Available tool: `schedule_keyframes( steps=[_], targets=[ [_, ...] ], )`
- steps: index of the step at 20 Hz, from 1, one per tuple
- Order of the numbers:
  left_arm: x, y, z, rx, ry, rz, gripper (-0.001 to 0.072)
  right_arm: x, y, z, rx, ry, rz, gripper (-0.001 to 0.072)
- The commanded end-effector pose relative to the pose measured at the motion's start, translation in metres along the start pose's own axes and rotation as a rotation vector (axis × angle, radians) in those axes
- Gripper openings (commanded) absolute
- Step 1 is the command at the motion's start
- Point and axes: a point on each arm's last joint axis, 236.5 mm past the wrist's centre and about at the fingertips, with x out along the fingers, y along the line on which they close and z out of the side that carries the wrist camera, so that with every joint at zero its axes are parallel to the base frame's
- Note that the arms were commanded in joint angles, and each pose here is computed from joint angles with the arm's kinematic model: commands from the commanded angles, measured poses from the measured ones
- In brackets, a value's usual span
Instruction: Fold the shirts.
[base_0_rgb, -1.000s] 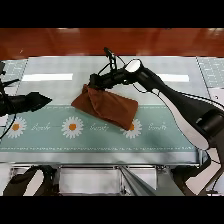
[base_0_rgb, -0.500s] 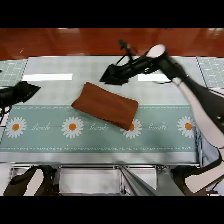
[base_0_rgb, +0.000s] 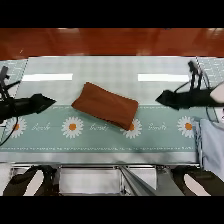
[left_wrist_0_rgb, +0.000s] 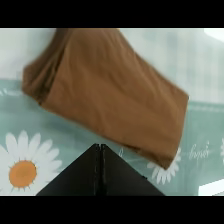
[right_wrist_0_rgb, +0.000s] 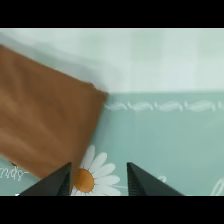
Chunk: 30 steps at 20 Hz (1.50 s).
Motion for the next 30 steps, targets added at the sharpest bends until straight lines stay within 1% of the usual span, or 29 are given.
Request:
schedule_keyframes(
  steps=[1, 3, 6, 9, 14, 15, 16, 17, 19, 22, 27, 30],
  targets=[
    [0.020, 0.000, -0.024, 0.006, 0.053, -0.011, 0.0021, 0.052, -0.035, -0.057, 0.271, 0.015, 0.078, 0.0411],
    [0.024, -0.003, -0.025, 0.020, 0.052, -0.014, 0.0021, 0.075, -0.028, -0.071, 0.313, 0.098, 0.145, 0.0411],
    [0.026, -0.004, -0.022, 0.026, 0.039, -0.013, 0.0021, 0.100, -0.002, -0.070, 0.366, 0.170, 0.289, 0.0409],
    [0.026, -0.004, -0.022, 0.026, 0.039, -0.013, 0.0020, 0.126, 0.024, -0.079, 0.304, 0.285, 0.311, 0.0409],
    [0.026, -0.004, -0.022, 0.026, 0.039, -0.013, 0.0020, 0.157, 0.077, -0.073, 0.195, 0.352, 0.348, 0.0403],
    [0.026, -0.004, -0.022, 0.026, 0.039, -0.013, 0.0021, 0.161, 0.086, -0.069, 0.177, 0.356, 0.358, 0.0339],
    [0.026, -0.004, -0.022, 0.026, 0.039, -0.013, 0.0020, 0.160, 0.095, -0.066, 0.156, 0.358, 0.375, 0.0157],
    [0.026, -0.004, -0.022, 0.026, 0.039, -0.013, 0.0020, 0.157, 0.107, -0.060, 0.117, 0.347, 0.401, 0.0028],
    [0.026, -0.004, -0.022, 0.026, 0.039, -0.013, 0.0021, 0.143, 0.131, -0.045, 0.039, 0.335, 0.453, 0.0027],
    [0.027, -0.003, -0.017, 0.026, 0.021, -0.008, 0.0021, 0.120, 0.165, -0.005, -0.082, 0.283, 0.464, 0.0027],
    [0.027, -0.002, -0.013, 0.026, 0.004, -0.004, 0.0021, 0.050, 0.205, 0.078, -0.318, 0.126, 0.364, 0.0027],
    [0.027, -0.003, -0.014, 0.026, 0.007, -0.004, 0.0021, -0.006, 0.201, 0.124, -0.371, 0.038, 0.303, 0.0027]
  ],
)
